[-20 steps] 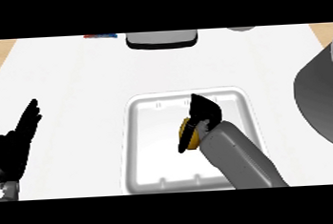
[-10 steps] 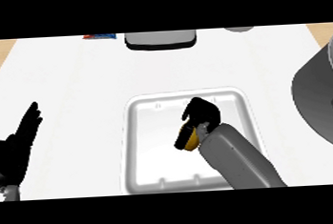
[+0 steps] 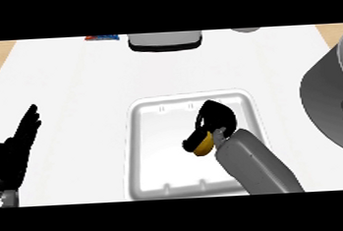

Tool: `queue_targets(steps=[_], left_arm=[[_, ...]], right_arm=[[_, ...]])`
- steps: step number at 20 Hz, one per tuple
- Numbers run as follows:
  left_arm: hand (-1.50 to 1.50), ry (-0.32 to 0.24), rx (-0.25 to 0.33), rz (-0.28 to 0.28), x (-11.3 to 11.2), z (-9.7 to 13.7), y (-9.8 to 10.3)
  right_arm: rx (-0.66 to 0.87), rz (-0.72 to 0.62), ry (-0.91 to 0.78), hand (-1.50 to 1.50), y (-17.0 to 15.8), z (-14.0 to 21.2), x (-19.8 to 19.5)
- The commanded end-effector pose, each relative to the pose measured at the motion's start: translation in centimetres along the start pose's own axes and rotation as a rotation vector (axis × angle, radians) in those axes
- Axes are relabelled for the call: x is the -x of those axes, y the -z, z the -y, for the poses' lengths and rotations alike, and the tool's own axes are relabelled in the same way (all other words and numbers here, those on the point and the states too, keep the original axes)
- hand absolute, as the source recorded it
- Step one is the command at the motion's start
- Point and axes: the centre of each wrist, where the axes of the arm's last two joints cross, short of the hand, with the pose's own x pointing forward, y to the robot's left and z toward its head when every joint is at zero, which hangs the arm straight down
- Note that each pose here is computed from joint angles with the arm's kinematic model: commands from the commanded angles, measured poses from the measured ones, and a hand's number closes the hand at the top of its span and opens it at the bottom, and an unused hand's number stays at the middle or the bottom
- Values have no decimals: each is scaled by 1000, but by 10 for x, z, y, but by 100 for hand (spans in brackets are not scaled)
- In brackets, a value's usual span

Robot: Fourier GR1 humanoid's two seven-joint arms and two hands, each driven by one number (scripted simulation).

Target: Pick the lemon from the tray and place it in the pot

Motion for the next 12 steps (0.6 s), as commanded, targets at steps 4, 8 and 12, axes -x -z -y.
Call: queue_targets(steps=[4, 8, 12], left_arm=[[0, -11, -17, -19, -1, 4, -5], [0, 3, -22, -4, 6, 1, -7], [0, -4, -22, -11, 4, 1, 1]], right_arm=[[121, 155, -127, 150, -9, 33, 103], [320, 137, -171, 150, -28, 53, 123], [575, 140, -187, 150, -53, 87, 112]])
